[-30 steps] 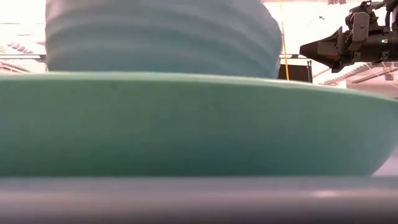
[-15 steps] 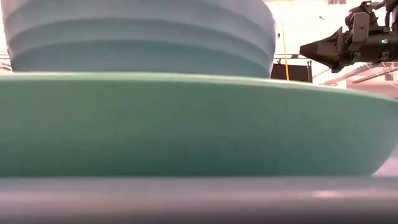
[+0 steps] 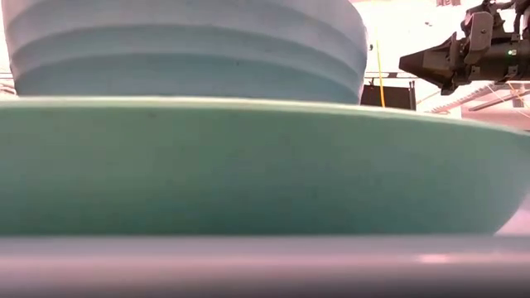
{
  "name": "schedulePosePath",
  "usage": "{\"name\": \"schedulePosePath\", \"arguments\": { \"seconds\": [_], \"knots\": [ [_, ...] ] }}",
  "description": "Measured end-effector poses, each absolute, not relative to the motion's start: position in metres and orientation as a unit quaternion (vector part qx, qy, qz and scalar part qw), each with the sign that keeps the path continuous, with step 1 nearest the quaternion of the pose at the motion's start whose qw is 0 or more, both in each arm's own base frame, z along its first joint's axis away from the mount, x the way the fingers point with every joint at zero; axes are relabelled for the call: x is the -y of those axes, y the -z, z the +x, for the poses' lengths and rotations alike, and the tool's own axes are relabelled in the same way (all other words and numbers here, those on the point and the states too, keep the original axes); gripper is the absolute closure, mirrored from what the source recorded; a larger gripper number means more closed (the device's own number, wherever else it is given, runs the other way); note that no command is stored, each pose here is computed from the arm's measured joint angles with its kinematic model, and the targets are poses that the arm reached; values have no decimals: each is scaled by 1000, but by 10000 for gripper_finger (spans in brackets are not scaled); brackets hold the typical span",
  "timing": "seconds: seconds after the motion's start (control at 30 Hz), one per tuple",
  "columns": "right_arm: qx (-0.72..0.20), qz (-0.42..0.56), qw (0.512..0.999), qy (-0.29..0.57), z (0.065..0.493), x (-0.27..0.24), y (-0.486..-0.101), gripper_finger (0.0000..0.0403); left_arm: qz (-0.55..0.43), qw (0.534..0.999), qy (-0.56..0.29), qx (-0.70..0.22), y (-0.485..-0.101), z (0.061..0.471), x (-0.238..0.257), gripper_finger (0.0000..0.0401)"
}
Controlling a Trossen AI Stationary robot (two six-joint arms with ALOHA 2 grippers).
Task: Set up tray
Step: Put the yellow napkin on the blue serving tray beside the light blue plate
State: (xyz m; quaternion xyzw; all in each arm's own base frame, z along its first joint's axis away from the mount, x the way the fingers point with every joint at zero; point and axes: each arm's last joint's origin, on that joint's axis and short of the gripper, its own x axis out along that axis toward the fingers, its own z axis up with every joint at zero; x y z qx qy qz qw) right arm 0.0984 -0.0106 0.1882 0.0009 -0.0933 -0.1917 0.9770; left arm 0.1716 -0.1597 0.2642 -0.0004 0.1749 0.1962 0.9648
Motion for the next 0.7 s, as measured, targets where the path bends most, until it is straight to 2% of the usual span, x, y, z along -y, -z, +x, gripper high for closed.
{"name": "schedulePosePath", "arguments": {
  "seconds": [0.1,0.17,0.33,0.7],
  "knots": [
    [104,3,976,192,98,11,-190,314,-96,963,-192,-162,-236,154,124,309],
    [108,4,976,192,98,11,-191,314,-121,967,-159,-157,-221,149,109,309],
    [106,5,976,192,98,11,-191,314,-90,988,-82,-99,-204,135,81,309],
    [117,18,975,190,98,11,-192,314,-109,991,-67,-48,-160,114,30,309]
  ]
}}
